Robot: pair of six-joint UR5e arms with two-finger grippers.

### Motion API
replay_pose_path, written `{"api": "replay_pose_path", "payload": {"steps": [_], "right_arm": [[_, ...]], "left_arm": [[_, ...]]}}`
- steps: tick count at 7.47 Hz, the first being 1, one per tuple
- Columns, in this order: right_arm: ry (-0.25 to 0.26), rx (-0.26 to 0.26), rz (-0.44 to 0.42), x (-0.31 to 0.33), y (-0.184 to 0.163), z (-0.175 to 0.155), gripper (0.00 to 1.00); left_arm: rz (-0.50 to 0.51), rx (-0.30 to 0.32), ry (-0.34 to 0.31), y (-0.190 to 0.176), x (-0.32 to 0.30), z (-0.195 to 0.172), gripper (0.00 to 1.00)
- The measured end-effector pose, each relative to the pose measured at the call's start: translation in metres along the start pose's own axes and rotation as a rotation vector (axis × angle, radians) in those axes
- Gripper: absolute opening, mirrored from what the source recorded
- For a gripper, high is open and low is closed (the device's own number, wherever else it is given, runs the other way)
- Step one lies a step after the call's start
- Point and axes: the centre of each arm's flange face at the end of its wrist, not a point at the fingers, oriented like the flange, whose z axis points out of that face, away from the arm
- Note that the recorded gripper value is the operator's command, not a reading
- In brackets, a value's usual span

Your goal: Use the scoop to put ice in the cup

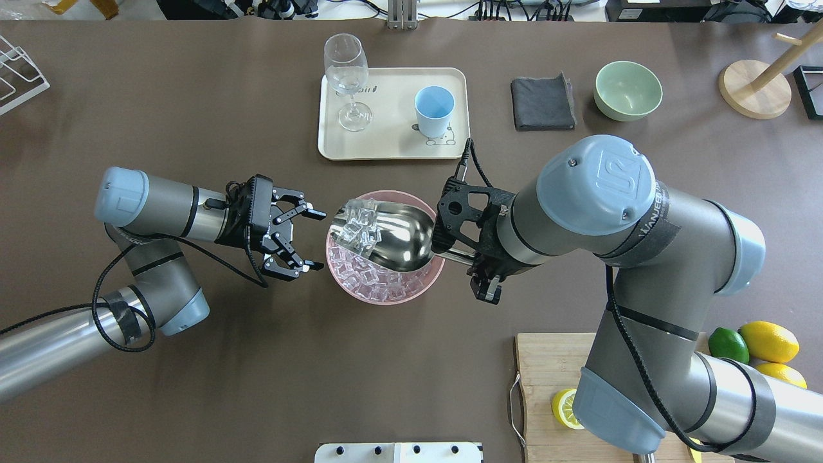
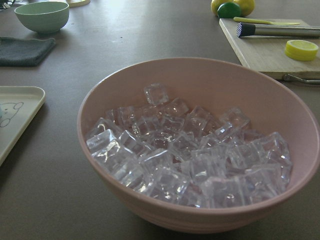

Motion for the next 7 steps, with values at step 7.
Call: {"api": "replay_pose_path", "payload": {"steps": [7], "right_arm": [[0.021,0.030,0.122,0.029,0.007,-0.001,0.00]], "left_arm": [[-0.023,-0.056,-0.010,-0.001,-0.030,-0.063,0.98]]}}
